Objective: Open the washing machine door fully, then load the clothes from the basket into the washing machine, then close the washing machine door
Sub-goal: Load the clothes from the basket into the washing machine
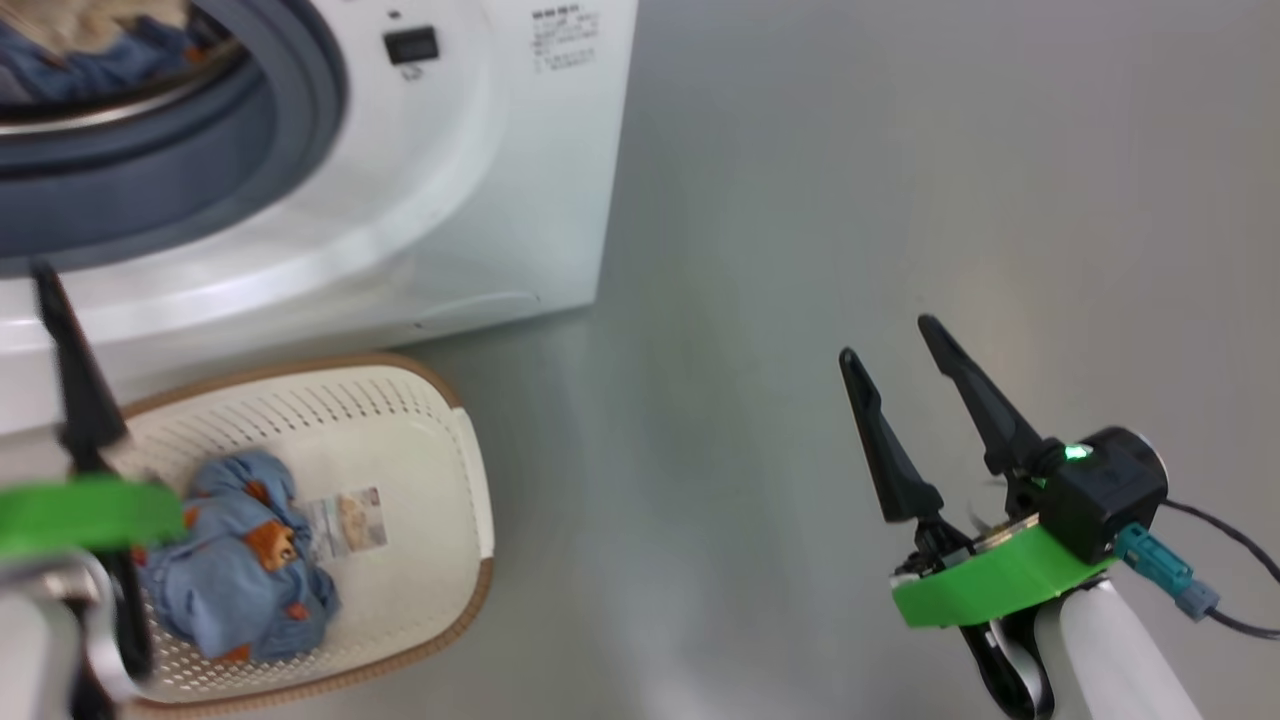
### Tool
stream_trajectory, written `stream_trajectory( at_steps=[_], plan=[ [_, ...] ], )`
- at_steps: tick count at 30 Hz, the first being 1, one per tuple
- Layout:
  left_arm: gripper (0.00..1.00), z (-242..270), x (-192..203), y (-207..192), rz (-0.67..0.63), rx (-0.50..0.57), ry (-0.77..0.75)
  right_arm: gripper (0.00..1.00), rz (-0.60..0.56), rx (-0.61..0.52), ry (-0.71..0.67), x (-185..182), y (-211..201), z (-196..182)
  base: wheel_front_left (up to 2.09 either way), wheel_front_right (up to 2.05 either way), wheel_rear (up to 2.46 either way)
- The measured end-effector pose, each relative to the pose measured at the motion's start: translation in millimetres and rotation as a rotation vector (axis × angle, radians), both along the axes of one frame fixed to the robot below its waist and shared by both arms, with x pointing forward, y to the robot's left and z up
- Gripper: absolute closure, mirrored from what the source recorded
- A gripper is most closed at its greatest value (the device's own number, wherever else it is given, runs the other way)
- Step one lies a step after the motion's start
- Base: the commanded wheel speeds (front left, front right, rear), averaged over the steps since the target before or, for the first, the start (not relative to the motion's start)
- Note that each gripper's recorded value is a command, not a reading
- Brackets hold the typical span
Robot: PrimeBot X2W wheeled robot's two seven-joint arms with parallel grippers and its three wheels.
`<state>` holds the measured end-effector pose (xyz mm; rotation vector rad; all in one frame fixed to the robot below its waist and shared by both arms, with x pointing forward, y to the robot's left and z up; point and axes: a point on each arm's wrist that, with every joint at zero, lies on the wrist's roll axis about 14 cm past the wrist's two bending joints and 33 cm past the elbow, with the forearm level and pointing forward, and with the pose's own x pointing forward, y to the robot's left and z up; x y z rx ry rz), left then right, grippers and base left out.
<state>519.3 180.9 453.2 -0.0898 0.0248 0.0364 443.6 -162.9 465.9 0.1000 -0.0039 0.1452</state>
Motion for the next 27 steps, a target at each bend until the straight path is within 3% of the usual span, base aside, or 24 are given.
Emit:
stream_trajectory(
  at_steps=[10, 27],
  plan=[
    [0.00, 4.8, -78.0, -8.4, 0.015, -0.055, 0.048, 0.00, 0.007, -0.006, -0.021, -25.2, 1.6, 15.6, 0.00, 0.00, 0.00],
    [0.00, 24.4, -153.9, -3.6, 0.021, -0.032, 0.030, 0.00, 0.019, -0.009, -0.075, -63.9, 7.6, 39.7, 0.00, 0.00, 0.00]
  ],
)
